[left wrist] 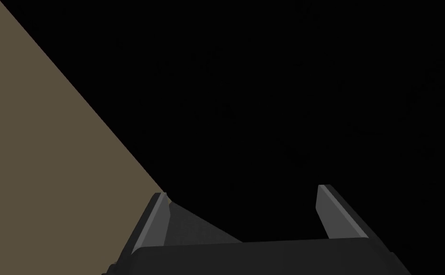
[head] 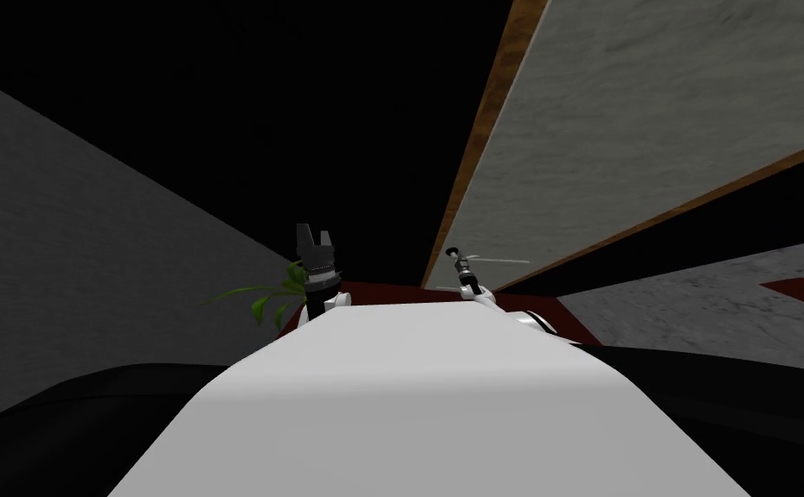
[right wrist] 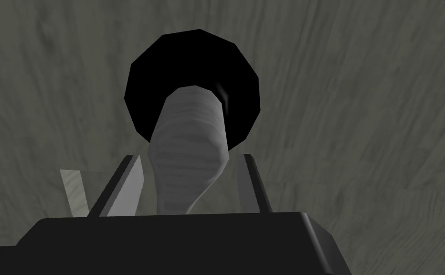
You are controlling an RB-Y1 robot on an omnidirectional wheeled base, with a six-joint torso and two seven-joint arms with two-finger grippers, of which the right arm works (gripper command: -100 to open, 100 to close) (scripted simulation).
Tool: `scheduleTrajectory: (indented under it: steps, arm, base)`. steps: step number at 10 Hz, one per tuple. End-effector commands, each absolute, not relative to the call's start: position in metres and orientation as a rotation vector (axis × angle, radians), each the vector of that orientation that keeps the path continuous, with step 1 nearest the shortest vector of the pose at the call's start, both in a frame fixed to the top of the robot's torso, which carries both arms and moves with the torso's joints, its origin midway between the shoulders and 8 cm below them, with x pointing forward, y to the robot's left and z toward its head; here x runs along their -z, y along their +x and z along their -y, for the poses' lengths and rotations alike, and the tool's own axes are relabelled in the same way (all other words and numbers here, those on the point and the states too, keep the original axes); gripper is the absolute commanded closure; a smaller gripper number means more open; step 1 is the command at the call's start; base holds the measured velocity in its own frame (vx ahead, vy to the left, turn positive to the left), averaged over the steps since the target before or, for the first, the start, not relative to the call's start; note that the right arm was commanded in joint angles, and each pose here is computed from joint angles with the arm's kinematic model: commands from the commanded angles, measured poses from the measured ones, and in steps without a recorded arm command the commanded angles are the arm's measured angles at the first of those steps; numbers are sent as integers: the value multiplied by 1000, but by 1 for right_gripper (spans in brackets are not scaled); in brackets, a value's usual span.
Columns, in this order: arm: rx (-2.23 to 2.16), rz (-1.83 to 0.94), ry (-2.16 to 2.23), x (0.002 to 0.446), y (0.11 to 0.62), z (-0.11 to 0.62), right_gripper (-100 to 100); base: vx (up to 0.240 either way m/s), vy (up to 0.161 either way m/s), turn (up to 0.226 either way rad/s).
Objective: Pull the door open
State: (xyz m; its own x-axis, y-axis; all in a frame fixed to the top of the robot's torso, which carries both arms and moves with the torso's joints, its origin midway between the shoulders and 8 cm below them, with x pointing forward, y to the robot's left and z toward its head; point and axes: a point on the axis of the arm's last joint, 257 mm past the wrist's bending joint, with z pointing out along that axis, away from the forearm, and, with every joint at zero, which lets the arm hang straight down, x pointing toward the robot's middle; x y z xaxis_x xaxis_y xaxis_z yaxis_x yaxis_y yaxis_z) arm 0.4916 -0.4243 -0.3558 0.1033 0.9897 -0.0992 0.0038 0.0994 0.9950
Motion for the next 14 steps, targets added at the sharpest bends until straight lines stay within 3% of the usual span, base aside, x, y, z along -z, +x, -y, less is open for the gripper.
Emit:
scheduleTrajectory:
  steps: [1, 6, 14]
  arm:
    - [-1061, -1179, 1182, 356, 491, 424, 100]
    - [-1070, -1188, 1176, 356, 487, 428, 100]
    - [-1134, -1256, 1134, 355, 463, 436, 100]
  base:
    - [-17, 11, -24]
    - [-25, -5, 29]
    - [-209, -76, 132]
